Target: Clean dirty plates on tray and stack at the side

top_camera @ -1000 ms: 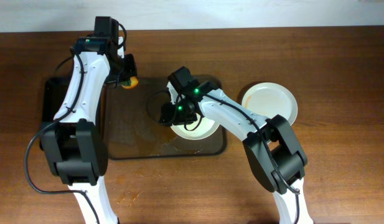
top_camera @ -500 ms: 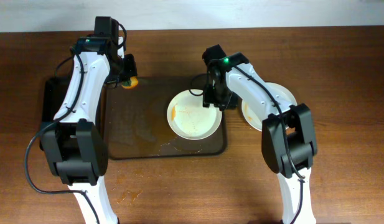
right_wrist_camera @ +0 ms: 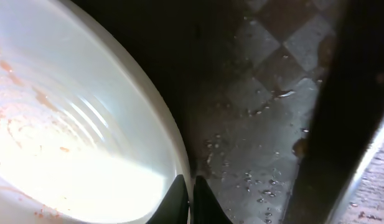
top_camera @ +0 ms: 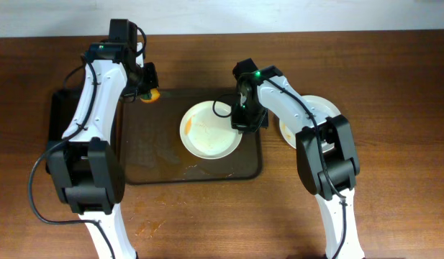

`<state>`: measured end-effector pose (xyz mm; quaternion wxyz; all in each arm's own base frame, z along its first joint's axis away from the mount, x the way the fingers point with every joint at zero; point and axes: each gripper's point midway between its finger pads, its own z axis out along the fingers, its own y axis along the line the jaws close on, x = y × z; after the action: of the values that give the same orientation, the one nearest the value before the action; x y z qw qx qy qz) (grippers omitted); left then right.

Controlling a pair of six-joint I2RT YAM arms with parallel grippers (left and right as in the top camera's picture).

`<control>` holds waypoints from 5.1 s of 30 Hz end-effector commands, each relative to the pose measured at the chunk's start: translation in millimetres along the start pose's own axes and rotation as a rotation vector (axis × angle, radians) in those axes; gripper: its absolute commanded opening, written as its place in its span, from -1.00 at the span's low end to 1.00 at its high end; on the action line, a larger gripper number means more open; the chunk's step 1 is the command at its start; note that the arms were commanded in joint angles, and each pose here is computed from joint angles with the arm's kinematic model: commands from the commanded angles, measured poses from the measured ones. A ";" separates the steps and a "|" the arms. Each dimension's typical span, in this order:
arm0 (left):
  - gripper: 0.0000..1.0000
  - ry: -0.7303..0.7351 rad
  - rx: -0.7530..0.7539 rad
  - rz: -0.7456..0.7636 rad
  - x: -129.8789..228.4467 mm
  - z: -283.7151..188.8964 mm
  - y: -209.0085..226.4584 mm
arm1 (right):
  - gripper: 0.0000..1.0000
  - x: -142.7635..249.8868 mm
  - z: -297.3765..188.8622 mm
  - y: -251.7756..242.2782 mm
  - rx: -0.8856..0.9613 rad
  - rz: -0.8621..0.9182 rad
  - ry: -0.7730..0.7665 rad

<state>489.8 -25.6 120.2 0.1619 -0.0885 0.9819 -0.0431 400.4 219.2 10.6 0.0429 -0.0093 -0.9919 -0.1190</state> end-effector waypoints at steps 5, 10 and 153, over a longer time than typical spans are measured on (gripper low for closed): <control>-0.99 0.009 -0.009 0.016 1.9 3.6 2.2 | -0.92 -8.9 -147.4 -39.8 -0.087 -0.030 -0.228; -0.99 0.007 -0.009 0.016 1.5 3.6 2.1 | -0.91 0.5 -176.6 -184.2 0.033 0.245 -0.203; 0.98 -1.164 -0.134 0.448 210.5 -114.9 64.8 | 0.97 164.8 -177.5 -172.8 0.055 -0.149 -1.568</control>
<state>246.1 4.0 157.5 0.6707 0.0955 0.7287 0.0999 246.1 8.9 158.5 -0.6790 -0.0234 -0.7319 -0.0516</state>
